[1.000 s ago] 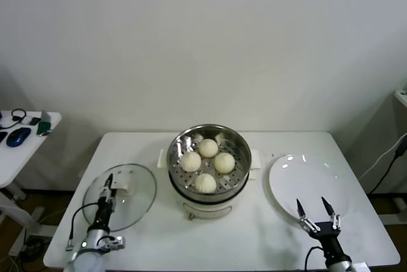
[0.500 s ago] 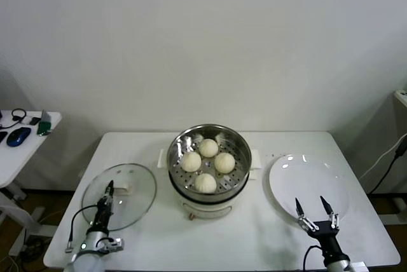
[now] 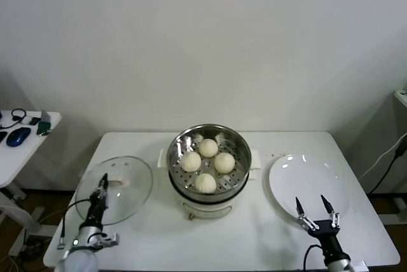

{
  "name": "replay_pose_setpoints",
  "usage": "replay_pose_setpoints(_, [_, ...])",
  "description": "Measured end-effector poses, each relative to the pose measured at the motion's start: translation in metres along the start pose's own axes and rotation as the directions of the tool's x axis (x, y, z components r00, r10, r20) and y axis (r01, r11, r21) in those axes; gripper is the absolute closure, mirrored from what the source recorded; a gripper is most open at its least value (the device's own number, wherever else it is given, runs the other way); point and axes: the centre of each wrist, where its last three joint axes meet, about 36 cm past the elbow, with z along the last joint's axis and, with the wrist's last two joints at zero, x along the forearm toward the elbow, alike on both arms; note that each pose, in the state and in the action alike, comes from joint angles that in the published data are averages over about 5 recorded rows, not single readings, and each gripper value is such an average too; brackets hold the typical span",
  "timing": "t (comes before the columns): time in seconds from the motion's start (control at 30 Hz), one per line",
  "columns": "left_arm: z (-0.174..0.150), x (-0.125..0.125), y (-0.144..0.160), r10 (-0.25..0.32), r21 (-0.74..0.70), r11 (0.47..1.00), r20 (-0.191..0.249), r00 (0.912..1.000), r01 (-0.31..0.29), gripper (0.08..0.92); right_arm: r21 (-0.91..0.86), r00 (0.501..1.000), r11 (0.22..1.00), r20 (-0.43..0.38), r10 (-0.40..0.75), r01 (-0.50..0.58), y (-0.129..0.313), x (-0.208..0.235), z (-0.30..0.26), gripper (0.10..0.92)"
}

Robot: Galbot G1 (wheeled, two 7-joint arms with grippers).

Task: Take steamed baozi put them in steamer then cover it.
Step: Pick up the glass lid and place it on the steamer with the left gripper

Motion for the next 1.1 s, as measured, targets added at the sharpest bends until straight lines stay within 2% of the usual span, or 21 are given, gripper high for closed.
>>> replay_pose_setpoints(0.3, [-0.007, -0.007, 0.091, -0.043, 0.024, 0.999, -0.055, 0.9976, 0.044, 0.862, 0.037, 0.999, 0.999, -0.029, 0.021, -0.02, 0.0, -0.001, -0.003, 0.2])
replay_pose_setpoints(0.57, [-0.058, -0.009, 0.158, -0.068, 0.052, 0.996, -0.058, 0.996, 0.071, 0.862, 0.057, 0.999, 0.998, -0.036, 0.029, -0.027, 0.001, -0.005, -0.004, 0.2])
replay_pose_setpoints(0.8, [-0.12, -0.002, 0.185, -0.05, 0.072, 0.996, -0.026, 0.9984, 0.052, 0.862, 0.064, 0.999, 0.998, -0.034, 0.026, -0.024, -0.001, -0.01, -0.004, 0.2])
replay_pose_setpoints(1.1, [-0.201, 0.01, 0.194, -0.021, 0.09, 0.996, 0.029, 0.9994, 0.018, 0.862, 0.067, 0.999, 0.998, -0.038, 0.022, -0.019, -0.003, -0.018, -0.001, 0.2])
